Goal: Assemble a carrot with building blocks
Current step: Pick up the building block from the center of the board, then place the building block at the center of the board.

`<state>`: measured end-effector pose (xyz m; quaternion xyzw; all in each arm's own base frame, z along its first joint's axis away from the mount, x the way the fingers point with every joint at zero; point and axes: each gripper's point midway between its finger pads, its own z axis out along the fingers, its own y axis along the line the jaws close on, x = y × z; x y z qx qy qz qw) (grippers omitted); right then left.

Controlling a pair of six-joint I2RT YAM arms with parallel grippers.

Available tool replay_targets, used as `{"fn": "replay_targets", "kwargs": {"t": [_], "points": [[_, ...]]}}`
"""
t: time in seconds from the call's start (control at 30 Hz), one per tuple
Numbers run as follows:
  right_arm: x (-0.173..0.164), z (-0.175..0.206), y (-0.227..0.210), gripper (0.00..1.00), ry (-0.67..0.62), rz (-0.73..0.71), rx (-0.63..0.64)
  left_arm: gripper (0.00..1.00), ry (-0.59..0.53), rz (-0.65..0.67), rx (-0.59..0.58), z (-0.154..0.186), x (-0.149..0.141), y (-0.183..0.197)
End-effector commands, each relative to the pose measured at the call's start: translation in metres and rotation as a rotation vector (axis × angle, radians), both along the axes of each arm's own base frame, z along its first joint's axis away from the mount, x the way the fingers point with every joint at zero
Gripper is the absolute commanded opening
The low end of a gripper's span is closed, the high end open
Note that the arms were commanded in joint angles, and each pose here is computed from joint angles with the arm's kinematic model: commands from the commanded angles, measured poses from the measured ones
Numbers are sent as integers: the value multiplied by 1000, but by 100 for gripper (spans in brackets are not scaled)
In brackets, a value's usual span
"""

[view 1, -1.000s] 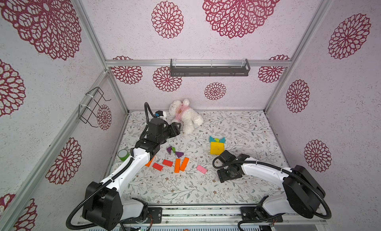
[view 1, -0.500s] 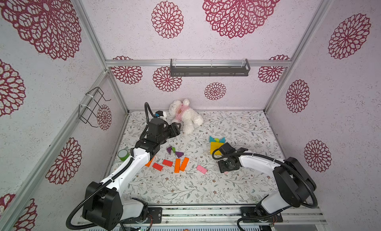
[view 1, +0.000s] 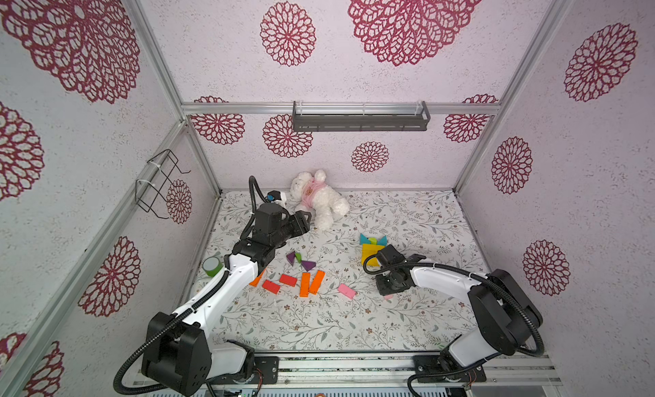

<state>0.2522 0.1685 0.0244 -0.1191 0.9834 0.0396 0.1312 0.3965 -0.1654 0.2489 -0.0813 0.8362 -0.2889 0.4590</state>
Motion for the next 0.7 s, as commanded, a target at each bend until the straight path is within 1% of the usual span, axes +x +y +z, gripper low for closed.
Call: {"fn": "replay_targets", "kwargs": {"t": [0.0,0.1,0.23,0.37,0.67], "points": [[10,18,6,32,-53,-7,25,66,-17,-1,-1,9,3,-2],[18,25,12,32,-75,17,31,66,-20,2,1,10,3,-1],[37,30,25,32,-100,78,14,66,-18,0,1,9,3,-2],[52,28,39,32,-82,121,0,67,-25,6,11,10,3,0],[55,23,53,34,-59,172,9,66,-30,5,12,12,3,0]]}}
